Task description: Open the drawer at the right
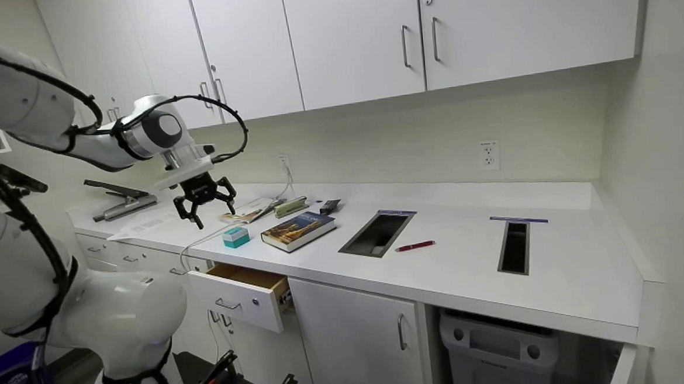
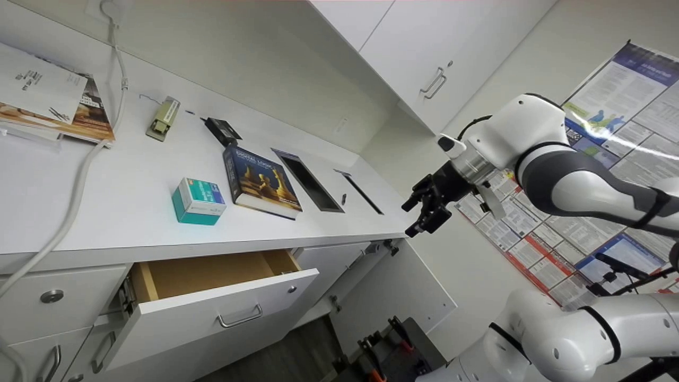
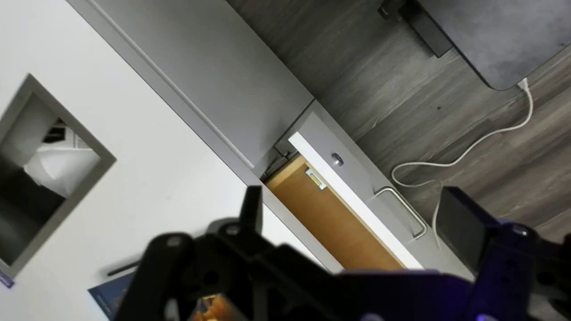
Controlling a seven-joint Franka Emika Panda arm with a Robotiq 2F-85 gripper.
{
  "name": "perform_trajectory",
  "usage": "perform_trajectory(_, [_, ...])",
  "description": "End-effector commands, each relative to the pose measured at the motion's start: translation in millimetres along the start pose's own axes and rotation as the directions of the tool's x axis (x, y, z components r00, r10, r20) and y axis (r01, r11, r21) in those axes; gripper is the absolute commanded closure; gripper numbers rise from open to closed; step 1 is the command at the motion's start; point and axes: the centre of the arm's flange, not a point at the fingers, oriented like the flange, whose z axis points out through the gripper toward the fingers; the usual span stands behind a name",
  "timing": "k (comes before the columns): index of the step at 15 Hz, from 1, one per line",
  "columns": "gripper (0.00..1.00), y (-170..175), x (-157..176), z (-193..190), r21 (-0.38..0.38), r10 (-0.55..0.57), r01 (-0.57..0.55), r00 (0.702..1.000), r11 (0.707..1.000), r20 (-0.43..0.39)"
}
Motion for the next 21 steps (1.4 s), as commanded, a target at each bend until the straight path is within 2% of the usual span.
perform_trajectory(1, [0.00, 0, 32, 34, 0.075, -0.183, 0.183, 0.983, 0.980, -0.012])
perform_trajectory(2, [0.00, -3, 34, 40, 0.092, -0.235, 0.233, 0.972, 0.968, 0.003])
perform_trajectory(3, [0.00, -6, 32, 42, 0.108, -0.275, 0.268, 0.960, 0.957, 0.057])
perform_trajectory(4, [0.00, -7, 24, 41, 0.072, -0.200, 0.198, 0.980, 0.978, 0.024])
perform_trajectory(7, [0.00, -11, 28, 52, 0.096, -0.248, 0.243, 0.967, 0.965, 0.048])
perform_trajectory(10, [0.00, -10, 29, 51, 0.096, -0.256, 0.250, 0.966, 0.963, 0.046])
perform_trajectory(12, [0.00, -10, 37, 63, 0.097, -0.298, 0.293, 0.954, 0.951, 0.038])
perform_trajectory(15, [0.00, -9, 51, 84, 0.112, -0.389, 0.387, 0.921, 0.915, -0.003])
perform_trajectory(18, [0.00, -10, 73, 115, 0.090, -0.497, 0.500, 0.866, 0.861, -0.050])
perform_trajectory(21, [0.00, -10, 99, 154, 0.082, -0.533, 0.542, 0.839, 0.837, -0.108])
